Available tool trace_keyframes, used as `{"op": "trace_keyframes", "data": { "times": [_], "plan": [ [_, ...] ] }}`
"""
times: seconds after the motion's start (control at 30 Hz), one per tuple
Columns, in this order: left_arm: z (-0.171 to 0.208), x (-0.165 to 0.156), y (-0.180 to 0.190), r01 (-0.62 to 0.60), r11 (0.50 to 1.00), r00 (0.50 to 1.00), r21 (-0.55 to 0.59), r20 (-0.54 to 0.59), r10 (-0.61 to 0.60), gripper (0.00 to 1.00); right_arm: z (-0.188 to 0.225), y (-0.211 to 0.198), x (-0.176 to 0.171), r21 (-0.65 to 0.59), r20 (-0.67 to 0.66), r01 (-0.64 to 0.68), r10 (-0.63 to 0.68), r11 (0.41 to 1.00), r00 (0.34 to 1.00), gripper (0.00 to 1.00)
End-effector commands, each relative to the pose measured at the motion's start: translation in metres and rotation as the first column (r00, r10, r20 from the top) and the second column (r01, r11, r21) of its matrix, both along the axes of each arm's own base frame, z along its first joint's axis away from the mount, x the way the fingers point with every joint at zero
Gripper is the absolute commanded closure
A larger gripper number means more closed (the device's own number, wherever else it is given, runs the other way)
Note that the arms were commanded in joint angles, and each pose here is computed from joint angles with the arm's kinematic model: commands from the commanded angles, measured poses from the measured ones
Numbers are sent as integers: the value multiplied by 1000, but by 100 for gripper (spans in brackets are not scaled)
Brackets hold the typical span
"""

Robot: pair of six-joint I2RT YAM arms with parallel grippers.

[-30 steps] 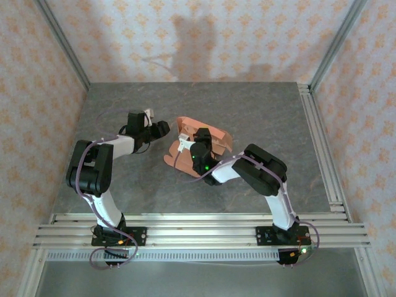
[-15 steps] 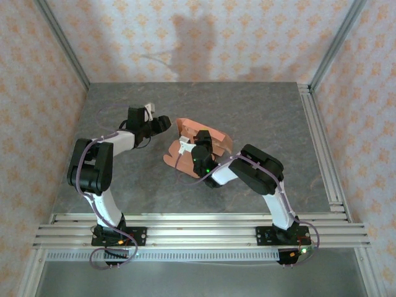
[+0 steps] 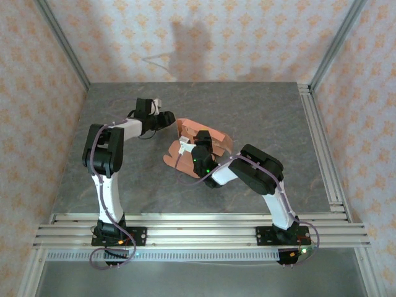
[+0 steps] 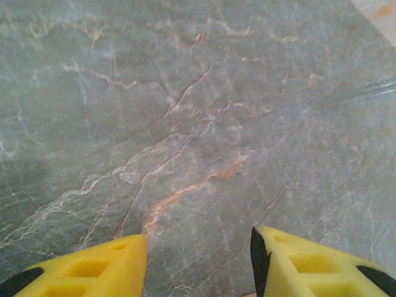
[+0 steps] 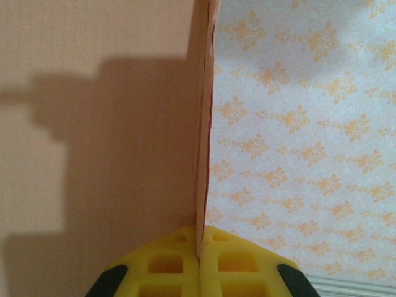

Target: Fold the paper box

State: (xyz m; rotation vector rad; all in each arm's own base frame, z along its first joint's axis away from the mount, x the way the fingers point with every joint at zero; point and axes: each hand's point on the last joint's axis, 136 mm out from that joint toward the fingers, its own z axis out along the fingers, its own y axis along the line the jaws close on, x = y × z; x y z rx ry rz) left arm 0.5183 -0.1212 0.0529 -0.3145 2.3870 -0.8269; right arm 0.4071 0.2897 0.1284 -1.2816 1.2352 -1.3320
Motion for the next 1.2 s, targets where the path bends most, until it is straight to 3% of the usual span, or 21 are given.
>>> {"op": "trace_keyframes", "data": {
  "times": [0.0,0.3,0.63,1.17],
  "plan": [
    [2,0,-6,38,999,999,-14,-22,-38,52,-9,6,-3,6,-13,-23,23,1000,1000,100],
    [-4,-6,-30,141,990,989,-16,-43,-141,52,-7,7,-2,17,-12,-22,22,1000,1000,100],
    [-3,-23,-31,149,989,988,-9,-39,-149,52,-10,6,-2,21,-20,-17,18,1000,1000,100],
    [18,-52,-31,136,989,982,60,123,-143,53,-11,5,-3,36,-26,-11,12,999,1000,100]
  ]
}}
